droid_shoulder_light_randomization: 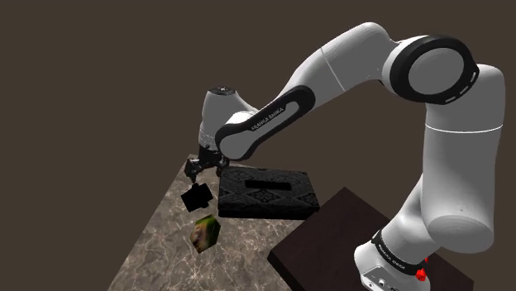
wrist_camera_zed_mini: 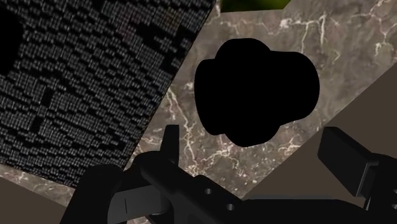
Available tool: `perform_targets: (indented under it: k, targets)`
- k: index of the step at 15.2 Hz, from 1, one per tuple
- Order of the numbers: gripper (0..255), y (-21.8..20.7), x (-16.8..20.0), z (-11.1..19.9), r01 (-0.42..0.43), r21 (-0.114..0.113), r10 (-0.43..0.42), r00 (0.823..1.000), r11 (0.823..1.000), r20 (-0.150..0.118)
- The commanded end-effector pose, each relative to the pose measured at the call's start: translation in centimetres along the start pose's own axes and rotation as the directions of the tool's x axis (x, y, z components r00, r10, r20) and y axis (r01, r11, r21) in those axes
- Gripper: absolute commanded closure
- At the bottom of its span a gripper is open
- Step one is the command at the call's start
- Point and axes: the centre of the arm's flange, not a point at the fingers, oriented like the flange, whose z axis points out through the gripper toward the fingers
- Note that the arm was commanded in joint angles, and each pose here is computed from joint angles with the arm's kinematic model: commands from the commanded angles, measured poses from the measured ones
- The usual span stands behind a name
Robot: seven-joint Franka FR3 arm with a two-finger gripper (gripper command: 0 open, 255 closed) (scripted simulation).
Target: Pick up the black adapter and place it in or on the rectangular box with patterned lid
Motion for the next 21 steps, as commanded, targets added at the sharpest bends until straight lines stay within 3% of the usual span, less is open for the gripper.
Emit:
perform_targets:
  k: [1, 4, 11, 12, 21]
  targets:
    - [0, -0.1, 0.0, 1.0, 0.000, 0.000, 0.000, 1.000, 1.000, -0.001]
    - [0, -0.1, 0.0, 2.4, 0.000, 0.000, 0.000, 1.000, 1.000, -0.001]
    - [0, -0.1, 0.0, 2.4, 0.000, 0.000, 0.000, 1.000, 1.000, -0.001]
    - [255, -0.1, 0.0, 2.4, 0.000, 0.000, 0.000, 1.000, 1.000, -0.001]
    - [255, -0.1, 0.0, 2.4, 0.000, 0.000, 0.000, 1.000, 1.000, -0.001]
